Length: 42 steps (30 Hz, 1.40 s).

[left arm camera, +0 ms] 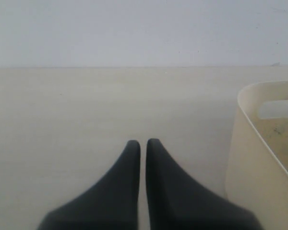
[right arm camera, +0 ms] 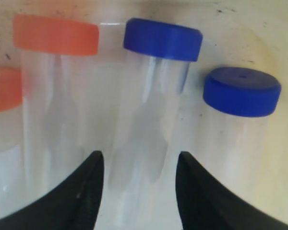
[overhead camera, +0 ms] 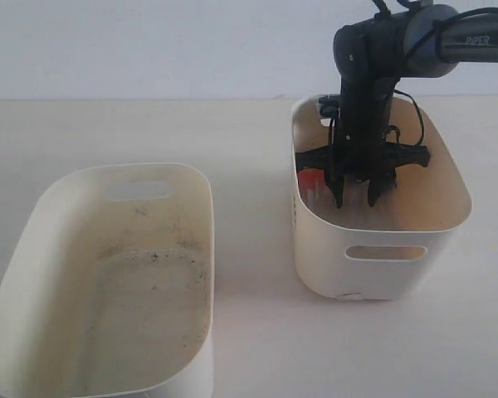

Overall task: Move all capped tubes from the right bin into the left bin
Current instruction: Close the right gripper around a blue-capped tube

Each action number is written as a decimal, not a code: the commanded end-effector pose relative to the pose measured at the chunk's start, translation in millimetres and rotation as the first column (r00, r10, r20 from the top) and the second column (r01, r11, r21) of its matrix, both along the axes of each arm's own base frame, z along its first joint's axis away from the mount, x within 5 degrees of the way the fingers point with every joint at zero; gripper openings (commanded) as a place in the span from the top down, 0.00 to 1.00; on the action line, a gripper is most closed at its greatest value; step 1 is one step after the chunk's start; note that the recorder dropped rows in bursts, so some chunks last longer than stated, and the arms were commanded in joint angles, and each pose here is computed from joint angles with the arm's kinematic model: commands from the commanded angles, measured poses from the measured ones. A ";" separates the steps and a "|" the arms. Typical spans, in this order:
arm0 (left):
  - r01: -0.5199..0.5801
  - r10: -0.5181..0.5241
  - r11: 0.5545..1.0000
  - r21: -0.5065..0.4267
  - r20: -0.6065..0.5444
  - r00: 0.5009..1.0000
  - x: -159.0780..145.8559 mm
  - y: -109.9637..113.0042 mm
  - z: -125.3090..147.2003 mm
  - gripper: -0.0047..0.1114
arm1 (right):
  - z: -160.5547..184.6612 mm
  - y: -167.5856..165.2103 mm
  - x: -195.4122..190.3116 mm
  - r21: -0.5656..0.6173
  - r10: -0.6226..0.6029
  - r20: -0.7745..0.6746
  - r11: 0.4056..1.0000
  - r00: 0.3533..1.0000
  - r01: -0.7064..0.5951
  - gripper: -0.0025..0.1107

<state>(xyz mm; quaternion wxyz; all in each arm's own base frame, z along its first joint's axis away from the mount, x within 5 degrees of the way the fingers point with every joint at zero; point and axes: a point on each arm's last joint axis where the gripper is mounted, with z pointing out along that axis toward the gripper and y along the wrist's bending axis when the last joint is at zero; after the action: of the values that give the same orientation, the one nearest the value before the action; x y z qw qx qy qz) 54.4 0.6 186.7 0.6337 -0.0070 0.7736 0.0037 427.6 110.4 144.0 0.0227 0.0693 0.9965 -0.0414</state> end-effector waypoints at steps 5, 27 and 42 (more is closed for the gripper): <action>-0.004 0.004 1.000 -0.007 0.002 1.000 0.3 0.1 0.8 0.92 | -4.3 -6.6 4.9 -0.044 -0.004 0.030 0.999 1.000 0.005 0.46; -0.004 0.004 1.000 -0.007 0.002 1.000 0.3 0.1 0.8 0.92 | -4.6 -3.7 5.0 -0.010 -0.024 0.033 1.000 0.999 0.024 0.63; -0.004 0.004 1.000 -0.007 0.002 1.000 0.3 0.1 0.8 0.92 | -4.6 -5.1 3.0 -0.028 0.011 0.007 1.000 1.000 -0.010 0.64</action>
<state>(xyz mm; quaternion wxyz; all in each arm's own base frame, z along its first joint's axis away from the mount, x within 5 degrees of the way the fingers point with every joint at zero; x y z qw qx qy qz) 54.4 0.6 186.7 0.6337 -0.0070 0.7736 0.0037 427.7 112.5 139.6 0.0216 0.0690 0.9964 -0.0451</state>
